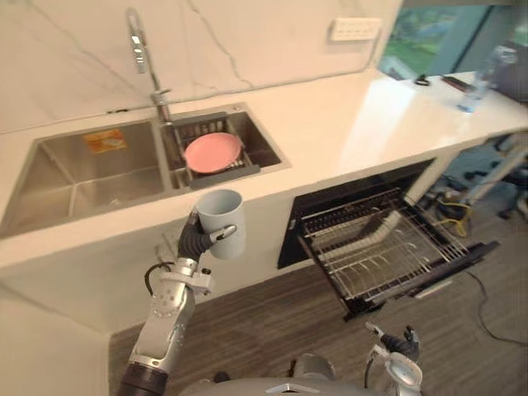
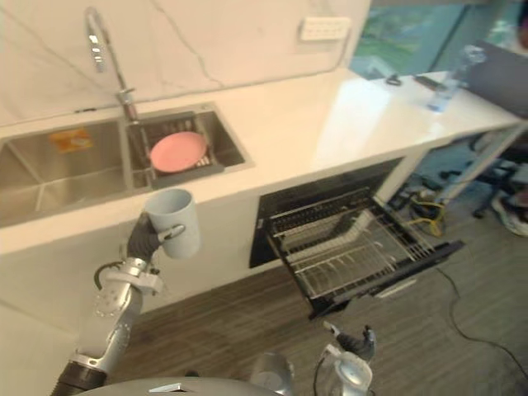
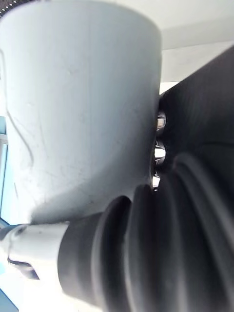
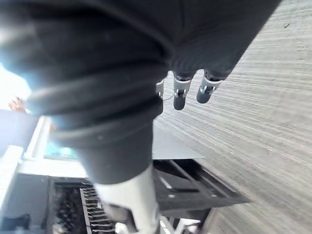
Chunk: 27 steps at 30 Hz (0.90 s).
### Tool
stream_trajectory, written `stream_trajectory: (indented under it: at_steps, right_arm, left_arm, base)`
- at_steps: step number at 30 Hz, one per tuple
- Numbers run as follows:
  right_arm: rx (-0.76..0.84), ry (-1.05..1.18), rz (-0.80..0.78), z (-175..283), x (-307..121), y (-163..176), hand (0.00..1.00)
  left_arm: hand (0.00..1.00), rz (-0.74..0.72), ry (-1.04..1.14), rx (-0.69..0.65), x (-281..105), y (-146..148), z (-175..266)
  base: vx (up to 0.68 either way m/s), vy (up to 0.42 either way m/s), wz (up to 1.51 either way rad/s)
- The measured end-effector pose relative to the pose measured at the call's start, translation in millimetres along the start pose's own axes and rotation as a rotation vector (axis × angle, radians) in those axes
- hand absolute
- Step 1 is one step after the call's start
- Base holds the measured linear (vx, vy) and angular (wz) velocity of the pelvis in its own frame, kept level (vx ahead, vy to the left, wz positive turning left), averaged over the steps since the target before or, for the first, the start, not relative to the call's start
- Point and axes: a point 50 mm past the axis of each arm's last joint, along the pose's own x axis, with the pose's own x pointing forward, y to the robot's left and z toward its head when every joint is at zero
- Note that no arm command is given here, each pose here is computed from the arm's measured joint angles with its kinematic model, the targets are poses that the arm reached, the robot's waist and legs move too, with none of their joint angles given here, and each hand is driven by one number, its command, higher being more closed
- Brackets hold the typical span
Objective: Walk over to the sink, pick up the cup, carry it to the dishwasher, place the cup inside the dishwasher, then close the dishwasher door
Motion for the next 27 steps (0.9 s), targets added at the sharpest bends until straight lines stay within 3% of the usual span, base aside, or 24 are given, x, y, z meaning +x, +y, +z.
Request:
stream_trajectory:
  at_steps: [8, 18, 27]
  right_arm:
    - [0.118, -0.348, 0.126, 74, -34, 24, 0.0]
    - [0.289, -0.732, 0.475, 142, -99, 50, 0.0]
    - [0.317, -0.692, 0.616, 147, -93, 70, 0.0]
  left_arm:
    - [1.0, -0.008, -0.095, -0.078, -3, -21, 17]
    - [1.0, 0.096, -0.059, -0.107, -18, -24, 6]
    - [1.0, 0.077, -0.027, -0.085, -17, -23, -2]
  base:
    - [0.1, -0.043, -0.33]
    - [0.11, 0.033, -0.39]
    - [0.11, 0.201, -0.27]
